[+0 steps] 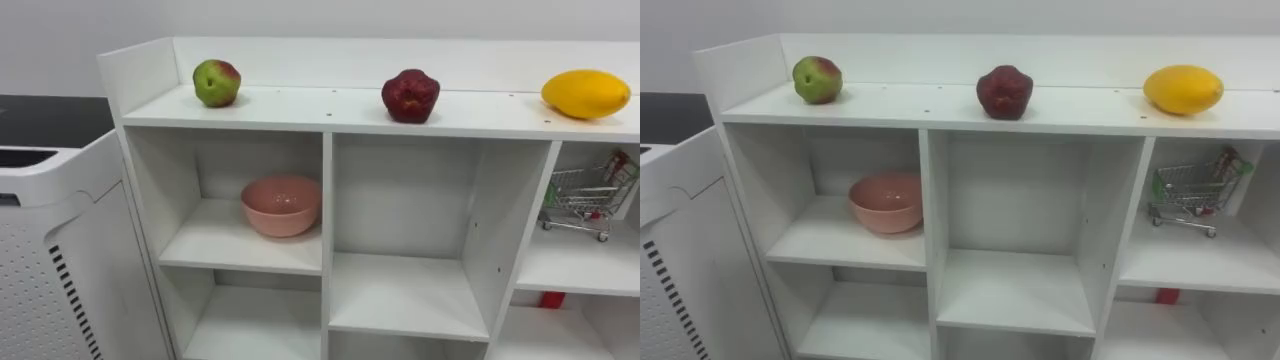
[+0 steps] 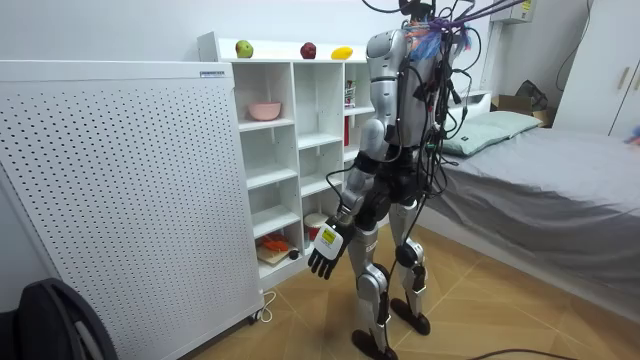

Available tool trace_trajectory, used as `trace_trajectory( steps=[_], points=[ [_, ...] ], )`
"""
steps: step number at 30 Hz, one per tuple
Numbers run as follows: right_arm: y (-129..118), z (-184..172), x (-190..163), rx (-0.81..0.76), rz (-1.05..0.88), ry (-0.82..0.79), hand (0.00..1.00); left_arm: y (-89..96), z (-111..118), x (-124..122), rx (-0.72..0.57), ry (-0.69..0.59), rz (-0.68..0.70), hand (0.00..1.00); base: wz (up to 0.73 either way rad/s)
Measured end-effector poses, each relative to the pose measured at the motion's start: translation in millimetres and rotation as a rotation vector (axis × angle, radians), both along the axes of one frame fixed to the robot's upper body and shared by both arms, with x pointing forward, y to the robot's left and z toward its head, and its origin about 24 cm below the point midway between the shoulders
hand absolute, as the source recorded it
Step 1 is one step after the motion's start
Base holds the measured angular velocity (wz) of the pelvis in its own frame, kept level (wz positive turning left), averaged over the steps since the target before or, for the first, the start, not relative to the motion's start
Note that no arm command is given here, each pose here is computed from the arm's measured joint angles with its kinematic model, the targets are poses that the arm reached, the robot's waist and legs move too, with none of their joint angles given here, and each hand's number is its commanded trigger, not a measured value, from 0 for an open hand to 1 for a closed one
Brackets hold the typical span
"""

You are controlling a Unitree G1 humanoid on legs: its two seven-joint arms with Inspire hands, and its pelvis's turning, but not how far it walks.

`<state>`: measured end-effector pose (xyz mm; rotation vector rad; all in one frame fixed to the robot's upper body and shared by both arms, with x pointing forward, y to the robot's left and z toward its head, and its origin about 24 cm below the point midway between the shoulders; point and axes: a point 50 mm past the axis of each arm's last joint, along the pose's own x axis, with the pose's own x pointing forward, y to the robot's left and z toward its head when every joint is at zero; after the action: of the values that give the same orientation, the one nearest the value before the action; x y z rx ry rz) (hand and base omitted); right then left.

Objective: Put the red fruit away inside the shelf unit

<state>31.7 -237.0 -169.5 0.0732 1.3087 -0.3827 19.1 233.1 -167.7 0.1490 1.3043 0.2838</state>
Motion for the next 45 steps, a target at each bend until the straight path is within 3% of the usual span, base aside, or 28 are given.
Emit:
trace_trajectory(
  steps=[6,12,18,26,38,45],
  points=[
    [0.4,-0.1,-0.4,0.010,-0.017,-0.005,0.00,0.3,0.1,-0.3,0.000,0.001,-0.001,0.00,-0.02],
    [-4.7,2.0,4.6,0.021,-0.191,-0.060,0.00,2.0,1.2,-1.8,0.002,-0.005,-0.009,0.00,-0.03],
    [-26.4,20.2,51.7,-0.059,-0.352,-0.277,0.00,8.3,2.8,-3.7,0.011,-0.015,0.035,0.00,-0.05],
    [-51.1,129.5,165.9,-0.250,-0.388,-0.909,0.00,12.3,4.6,-0.6,0.060,-0.020,0.018,0.00,-0.02],
    [-52.3,249.2,207.4,-0.567,-0.295,-1.366,0.00,11.9,4.7,-12.3,0.081,0.033,-0.072,0.00,0.01],
    [-38.6,301.7,210.8,-0.609,-0.210,-1.606,0.00,8.5,4.5,-6.0,0.074,0.012,-0.121,0.00,0.00]
  ],
)
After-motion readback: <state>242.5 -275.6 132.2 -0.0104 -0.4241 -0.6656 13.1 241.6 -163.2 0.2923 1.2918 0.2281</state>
